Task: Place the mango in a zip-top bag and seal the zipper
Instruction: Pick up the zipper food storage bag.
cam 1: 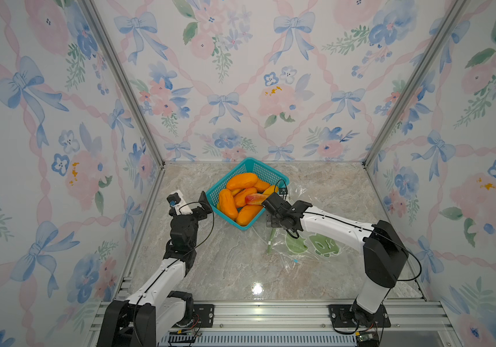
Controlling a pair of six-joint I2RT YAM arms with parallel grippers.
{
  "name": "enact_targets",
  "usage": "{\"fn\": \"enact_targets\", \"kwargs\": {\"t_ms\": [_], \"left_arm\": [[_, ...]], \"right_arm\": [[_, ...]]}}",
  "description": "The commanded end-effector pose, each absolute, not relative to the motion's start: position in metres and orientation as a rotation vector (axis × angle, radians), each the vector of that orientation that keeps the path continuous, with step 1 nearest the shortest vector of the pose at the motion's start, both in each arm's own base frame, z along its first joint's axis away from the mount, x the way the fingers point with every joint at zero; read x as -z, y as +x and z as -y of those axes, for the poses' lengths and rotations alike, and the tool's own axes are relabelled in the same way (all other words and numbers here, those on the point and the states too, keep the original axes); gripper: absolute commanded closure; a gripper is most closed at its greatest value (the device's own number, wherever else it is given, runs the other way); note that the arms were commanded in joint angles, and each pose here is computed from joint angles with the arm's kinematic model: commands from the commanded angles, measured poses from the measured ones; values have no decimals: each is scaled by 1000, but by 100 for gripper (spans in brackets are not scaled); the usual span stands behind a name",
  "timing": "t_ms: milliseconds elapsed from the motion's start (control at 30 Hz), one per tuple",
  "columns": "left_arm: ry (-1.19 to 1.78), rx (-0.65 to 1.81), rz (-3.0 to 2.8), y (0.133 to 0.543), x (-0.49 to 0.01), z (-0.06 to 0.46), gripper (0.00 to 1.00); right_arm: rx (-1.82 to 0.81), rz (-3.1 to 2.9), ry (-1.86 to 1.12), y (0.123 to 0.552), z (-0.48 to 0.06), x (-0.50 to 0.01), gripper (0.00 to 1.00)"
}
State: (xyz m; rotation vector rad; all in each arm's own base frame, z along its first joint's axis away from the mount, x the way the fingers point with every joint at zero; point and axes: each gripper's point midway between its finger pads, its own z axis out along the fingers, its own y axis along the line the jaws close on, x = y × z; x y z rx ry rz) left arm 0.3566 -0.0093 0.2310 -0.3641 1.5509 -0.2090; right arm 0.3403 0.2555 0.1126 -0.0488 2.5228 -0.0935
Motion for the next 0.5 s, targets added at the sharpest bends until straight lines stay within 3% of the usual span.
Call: {"fn": "enact_targets", "kwargs": {"t_ms": [0,467], "left_arm": [[-368,280,-1563,359,-239,19,2],[-353,295,-1596,362,-240,28,2]], "right_arm": [[97,-2553,-23,344,-262,-106,4],[105,-2543,-6,355,-245,-102,79]]}}
